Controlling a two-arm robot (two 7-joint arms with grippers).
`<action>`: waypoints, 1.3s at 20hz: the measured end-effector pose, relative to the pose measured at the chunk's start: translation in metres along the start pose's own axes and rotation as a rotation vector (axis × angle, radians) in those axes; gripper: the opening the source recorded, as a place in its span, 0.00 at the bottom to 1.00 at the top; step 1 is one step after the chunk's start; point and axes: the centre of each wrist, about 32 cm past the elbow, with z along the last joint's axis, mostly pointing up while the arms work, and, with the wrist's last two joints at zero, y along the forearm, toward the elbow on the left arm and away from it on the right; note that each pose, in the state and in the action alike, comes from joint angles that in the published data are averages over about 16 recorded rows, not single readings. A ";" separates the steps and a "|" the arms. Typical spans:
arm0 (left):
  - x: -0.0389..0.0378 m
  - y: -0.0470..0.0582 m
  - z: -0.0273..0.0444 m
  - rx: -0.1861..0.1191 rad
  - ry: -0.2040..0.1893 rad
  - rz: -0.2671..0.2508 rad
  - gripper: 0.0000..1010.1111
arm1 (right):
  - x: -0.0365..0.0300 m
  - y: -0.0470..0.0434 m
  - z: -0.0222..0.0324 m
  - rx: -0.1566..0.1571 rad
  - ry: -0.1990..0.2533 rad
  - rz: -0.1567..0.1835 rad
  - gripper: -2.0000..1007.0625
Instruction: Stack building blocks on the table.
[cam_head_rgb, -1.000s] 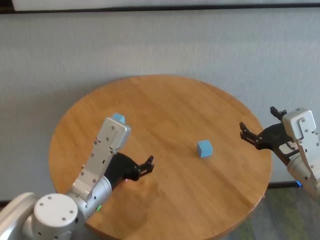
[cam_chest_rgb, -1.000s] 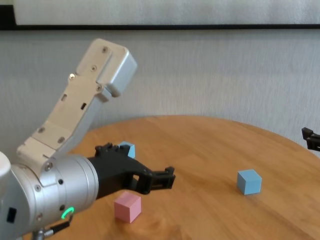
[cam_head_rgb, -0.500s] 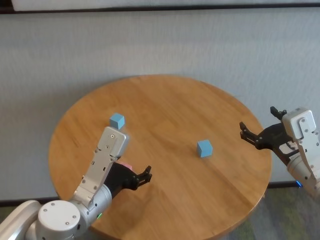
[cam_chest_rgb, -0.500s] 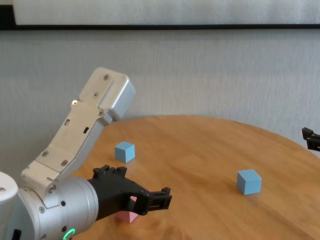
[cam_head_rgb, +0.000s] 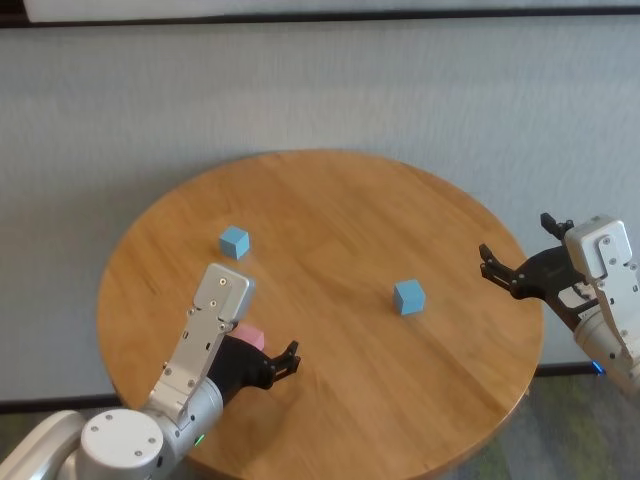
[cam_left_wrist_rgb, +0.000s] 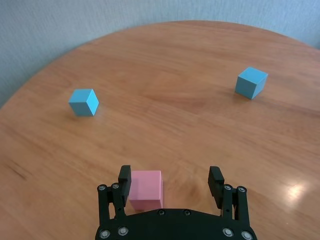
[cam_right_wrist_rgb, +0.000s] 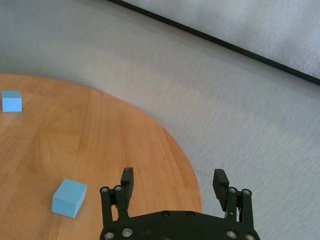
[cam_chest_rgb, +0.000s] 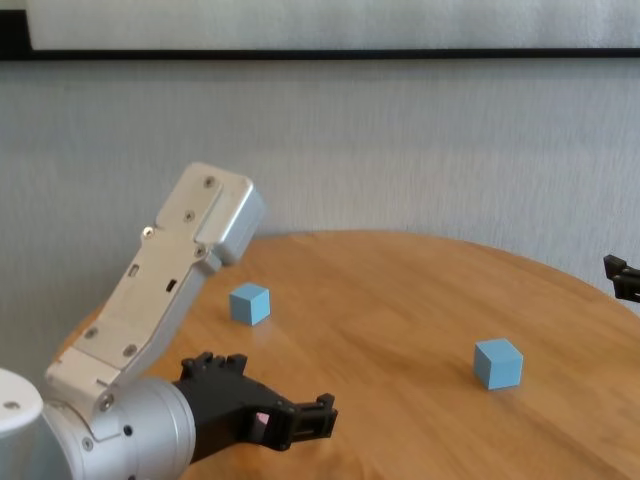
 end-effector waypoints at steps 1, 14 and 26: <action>-0.0002 0.000 -0.0009 0.002 0.001 0.002 0.99 | 0.0000 0.0000 0.0000 0.000 0.000 0.000 0.99; -0.0015 -0.004 -0.0075 0.018 0.000 0.034 0.99 | 0.0000 0.0000 0.0000 0.000 0.000 0.000 0.99; -0.0019 -0.012 -0.0092 0.029 -0.003 0.048 0.99 | 0.0000 0.0000 0.0000 0.000 0.000 0.000 0.99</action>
